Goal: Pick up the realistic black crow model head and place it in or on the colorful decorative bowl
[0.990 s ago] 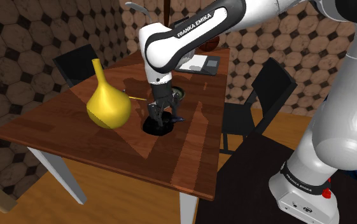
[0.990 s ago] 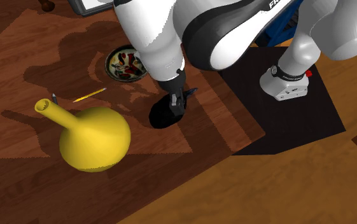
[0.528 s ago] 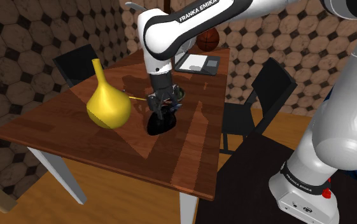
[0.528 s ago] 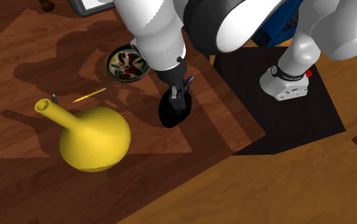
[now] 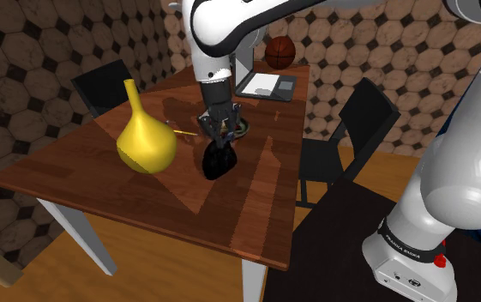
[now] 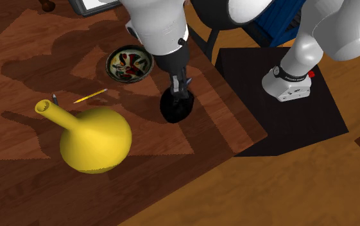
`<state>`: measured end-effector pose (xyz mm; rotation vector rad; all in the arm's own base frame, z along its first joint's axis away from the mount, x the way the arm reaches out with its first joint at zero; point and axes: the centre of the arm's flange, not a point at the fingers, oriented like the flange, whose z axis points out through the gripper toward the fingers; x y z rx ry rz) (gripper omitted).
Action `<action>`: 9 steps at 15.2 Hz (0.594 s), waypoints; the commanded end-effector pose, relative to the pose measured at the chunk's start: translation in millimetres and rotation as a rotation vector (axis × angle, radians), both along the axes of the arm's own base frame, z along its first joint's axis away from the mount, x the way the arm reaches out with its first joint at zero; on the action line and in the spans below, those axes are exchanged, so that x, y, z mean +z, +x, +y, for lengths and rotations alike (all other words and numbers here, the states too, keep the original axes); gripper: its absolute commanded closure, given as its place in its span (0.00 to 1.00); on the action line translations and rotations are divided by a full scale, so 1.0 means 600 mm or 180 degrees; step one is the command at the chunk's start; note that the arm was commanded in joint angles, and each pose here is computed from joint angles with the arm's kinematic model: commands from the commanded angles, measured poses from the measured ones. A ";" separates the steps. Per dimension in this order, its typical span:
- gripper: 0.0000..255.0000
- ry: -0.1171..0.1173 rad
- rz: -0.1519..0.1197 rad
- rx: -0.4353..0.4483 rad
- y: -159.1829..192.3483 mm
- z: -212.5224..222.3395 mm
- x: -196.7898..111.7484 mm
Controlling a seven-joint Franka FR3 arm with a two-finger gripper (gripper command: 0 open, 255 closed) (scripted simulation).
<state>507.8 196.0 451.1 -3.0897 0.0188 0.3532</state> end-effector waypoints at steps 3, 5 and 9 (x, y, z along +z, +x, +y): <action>1.00 -0.0002 0.0005 -0.0001 0.001 0.000 0.033; 1.00 -0.0002 0.0005 -0.0001 0.001 0.000 0.050; 1.00 -0.0002 0.0005 -0.0001 0.030 -0.033 0.067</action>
